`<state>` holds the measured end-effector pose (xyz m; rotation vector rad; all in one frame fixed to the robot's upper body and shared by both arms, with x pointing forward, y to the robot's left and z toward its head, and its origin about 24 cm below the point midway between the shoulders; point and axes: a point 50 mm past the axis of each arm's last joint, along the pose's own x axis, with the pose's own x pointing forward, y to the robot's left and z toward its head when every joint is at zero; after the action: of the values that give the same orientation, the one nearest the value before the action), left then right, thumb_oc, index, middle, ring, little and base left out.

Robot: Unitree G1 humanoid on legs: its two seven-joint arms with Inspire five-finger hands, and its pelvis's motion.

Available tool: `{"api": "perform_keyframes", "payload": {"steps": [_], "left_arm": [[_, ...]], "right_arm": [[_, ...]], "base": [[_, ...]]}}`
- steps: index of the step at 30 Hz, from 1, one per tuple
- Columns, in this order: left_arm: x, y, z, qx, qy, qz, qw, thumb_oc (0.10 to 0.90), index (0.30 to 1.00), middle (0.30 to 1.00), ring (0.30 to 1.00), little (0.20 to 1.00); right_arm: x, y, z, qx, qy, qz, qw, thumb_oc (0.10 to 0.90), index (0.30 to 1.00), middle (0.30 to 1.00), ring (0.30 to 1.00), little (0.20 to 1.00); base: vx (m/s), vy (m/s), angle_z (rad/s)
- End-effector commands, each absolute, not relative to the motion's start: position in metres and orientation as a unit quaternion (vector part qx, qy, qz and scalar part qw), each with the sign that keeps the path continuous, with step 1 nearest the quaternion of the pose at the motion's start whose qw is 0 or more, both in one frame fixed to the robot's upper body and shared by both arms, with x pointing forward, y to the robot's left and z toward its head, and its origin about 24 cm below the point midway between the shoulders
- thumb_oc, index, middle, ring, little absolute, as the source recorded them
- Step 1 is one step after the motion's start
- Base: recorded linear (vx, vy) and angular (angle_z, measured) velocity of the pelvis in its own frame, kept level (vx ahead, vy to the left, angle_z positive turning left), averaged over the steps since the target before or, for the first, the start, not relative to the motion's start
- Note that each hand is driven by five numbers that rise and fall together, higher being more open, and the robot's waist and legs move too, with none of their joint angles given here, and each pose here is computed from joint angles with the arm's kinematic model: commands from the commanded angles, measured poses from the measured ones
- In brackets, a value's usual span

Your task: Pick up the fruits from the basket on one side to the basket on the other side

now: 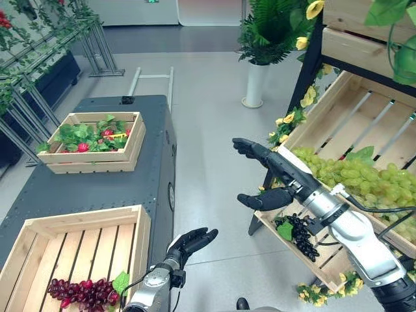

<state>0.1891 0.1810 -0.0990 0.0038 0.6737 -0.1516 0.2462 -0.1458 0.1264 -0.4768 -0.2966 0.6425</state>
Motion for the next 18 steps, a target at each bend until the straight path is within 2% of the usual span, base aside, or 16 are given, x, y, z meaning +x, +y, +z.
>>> {"api": "perform_keyframes", "payload": {"steps": [1,10,18], "left_arm": [[0.226,0.175,-0.069,0.004,0.241,-0.082,0.967,0.800,0.900,0.900,0.900,0.900],[0.217,0.186,-0.073,0.010,0.247,-0.065,0.967,0.800,0.900,0.900,0.900,0.900],[0.219,0.186,-0.067,0.021,0.230,-0.062,0.971,0.800,0.900,0.900,0.900,0.900]], "right_arm": [[0.258,-0.134,0.160,-0.207,-0.221,0.324,0.896,0.800,0.900,0.900,0.900,0.900],[0.267,-0.124,0.089,-0.119,-0.063,0.340,0.931,0.800,0.900,0.900,0.900,0.900],[0.245,-0.115,0.020,-0.001,0.056,0.307,0.950,0.800,0.900,0.900,0.900,0.900]], "base": [[-0.02,-0.031,0.13],[-0.01,-0.036,0.23],[-0.03,-0.021,0.17]]}}
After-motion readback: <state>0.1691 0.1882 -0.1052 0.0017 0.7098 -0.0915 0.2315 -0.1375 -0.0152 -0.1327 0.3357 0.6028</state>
